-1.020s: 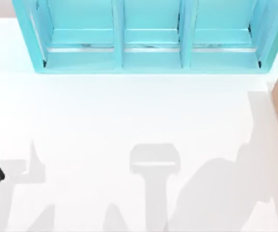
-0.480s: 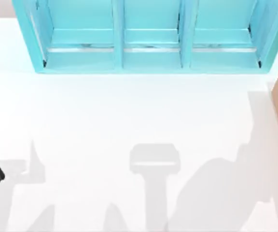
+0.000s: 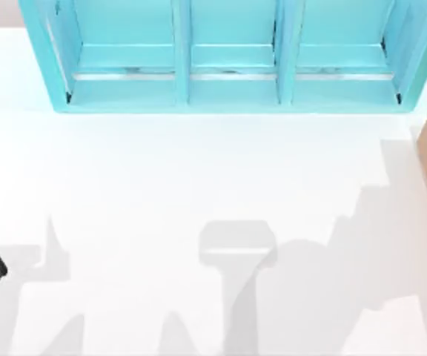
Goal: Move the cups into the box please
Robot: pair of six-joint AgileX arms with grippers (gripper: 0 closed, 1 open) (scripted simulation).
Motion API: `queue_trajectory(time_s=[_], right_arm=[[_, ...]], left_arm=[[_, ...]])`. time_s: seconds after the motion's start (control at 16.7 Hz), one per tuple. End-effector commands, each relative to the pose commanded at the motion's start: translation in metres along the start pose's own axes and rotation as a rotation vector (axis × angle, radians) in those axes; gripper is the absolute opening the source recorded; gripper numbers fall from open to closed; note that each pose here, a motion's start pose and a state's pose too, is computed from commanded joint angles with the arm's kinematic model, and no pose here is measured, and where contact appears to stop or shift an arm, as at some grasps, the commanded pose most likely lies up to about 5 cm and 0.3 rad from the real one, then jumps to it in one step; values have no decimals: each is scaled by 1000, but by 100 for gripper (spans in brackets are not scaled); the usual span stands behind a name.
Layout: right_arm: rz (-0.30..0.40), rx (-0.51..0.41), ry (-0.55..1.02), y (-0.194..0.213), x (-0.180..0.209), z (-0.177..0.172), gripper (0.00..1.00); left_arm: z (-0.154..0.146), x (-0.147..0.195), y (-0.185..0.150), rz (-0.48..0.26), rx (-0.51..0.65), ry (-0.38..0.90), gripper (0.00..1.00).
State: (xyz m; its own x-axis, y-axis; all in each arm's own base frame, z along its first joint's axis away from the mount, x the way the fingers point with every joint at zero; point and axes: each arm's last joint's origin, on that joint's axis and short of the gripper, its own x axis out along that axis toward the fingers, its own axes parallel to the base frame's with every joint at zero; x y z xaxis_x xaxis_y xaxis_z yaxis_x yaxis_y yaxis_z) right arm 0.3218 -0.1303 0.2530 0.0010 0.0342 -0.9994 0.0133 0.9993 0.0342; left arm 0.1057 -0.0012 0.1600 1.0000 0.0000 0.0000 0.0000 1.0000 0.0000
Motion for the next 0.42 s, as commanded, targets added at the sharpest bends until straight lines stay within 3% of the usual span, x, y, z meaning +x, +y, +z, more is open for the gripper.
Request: queue_trajectory(time_s=[0.24, 0.42], right_arm=[[-1, -1, -2, 3, -47, -2, 100], [-4, -1, -10, 6, -61, -6, 100]], left_arm=[[0, 0, 0, 0, 0, 0, 100], [0, 0, 0, 0, 0, 0, 100]])
